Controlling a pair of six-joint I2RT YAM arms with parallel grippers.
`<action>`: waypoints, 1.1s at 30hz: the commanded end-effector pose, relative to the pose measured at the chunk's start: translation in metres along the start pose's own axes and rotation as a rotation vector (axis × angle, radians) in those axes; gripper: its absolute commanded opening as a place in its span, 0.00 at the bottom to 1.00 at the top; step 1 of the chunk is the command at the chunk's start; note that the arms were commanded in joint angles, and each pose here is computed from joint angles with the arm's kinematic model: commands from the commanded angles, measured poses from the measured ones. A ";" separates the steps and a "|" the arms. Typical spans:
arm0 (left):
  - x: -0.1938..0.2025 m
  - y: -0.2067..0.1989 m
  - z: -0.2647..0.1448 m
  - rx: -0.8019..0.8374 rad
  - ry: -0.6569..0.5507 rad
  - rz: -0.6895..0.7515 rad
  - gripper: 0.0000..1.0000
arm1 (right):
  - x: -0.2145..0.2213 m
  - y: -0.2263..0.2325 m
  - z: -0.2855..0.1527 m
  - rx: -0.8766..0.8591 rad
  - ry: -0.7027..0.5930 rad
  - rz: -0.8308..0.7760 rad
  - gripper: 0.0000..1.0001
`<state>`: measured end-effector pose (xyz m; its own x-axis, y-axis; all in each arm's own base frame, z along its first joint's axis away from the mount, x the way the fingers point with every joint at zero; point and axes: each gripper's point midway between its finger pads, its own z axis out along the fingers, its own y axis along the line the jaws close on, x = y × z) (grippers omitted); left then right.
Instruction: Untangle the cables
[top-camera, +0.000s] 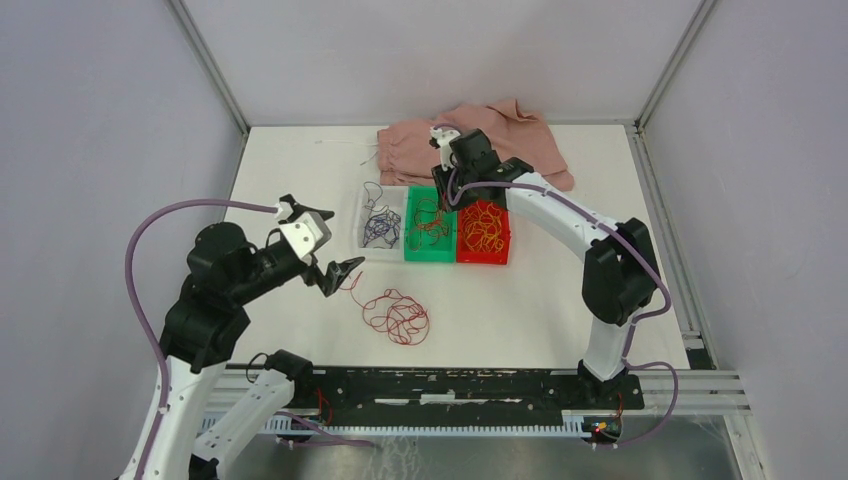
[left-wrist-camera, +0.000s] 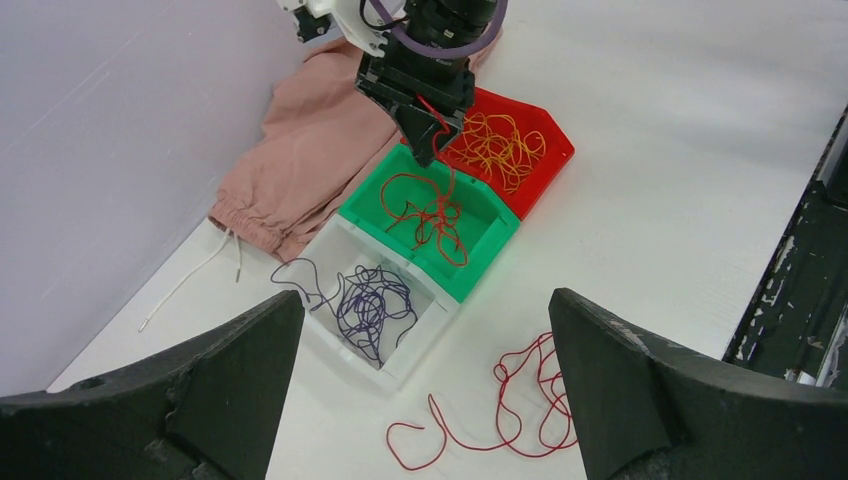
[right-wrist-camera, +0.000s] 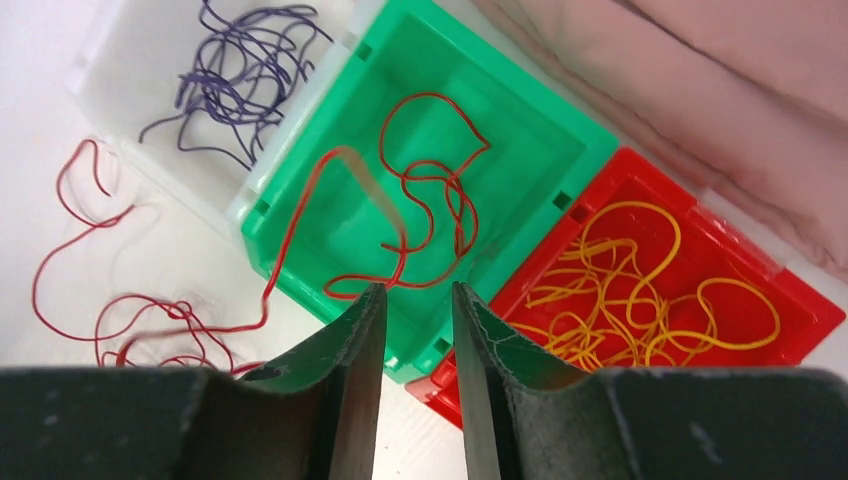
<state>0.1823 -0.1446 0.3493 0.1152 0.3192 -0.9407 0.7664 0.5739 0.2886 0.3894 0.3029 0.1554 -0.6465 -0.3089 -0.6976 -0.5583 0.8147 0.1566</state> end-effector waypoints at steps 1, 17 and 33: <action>-0.018 0.011 -0.003 -0.038 -0.038 0.063 0.99 | -0.011 -0.010 -0.014 0.087 -0.015 0.008 0.36; -0.014 0.012 -0.005 -0.052 -0.024 0.047 0.99 | -0.036 -0.008 0.029 0.074 0.041 -0.015 0.33; 0.004 0.001 0.008 0.027 0.020 0.000 0.99 | 0.039 0.012 -0.054 0.110 -0.027 0.018 0.64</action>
<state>0.1877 -0.1433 0.3403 0.0815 0.3434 -0.9356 0.7665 0.5785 0.2791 0.3477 0.2709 0.1282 -0.7112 -0.3775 -0.5930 -0.5049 0.8613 0.0572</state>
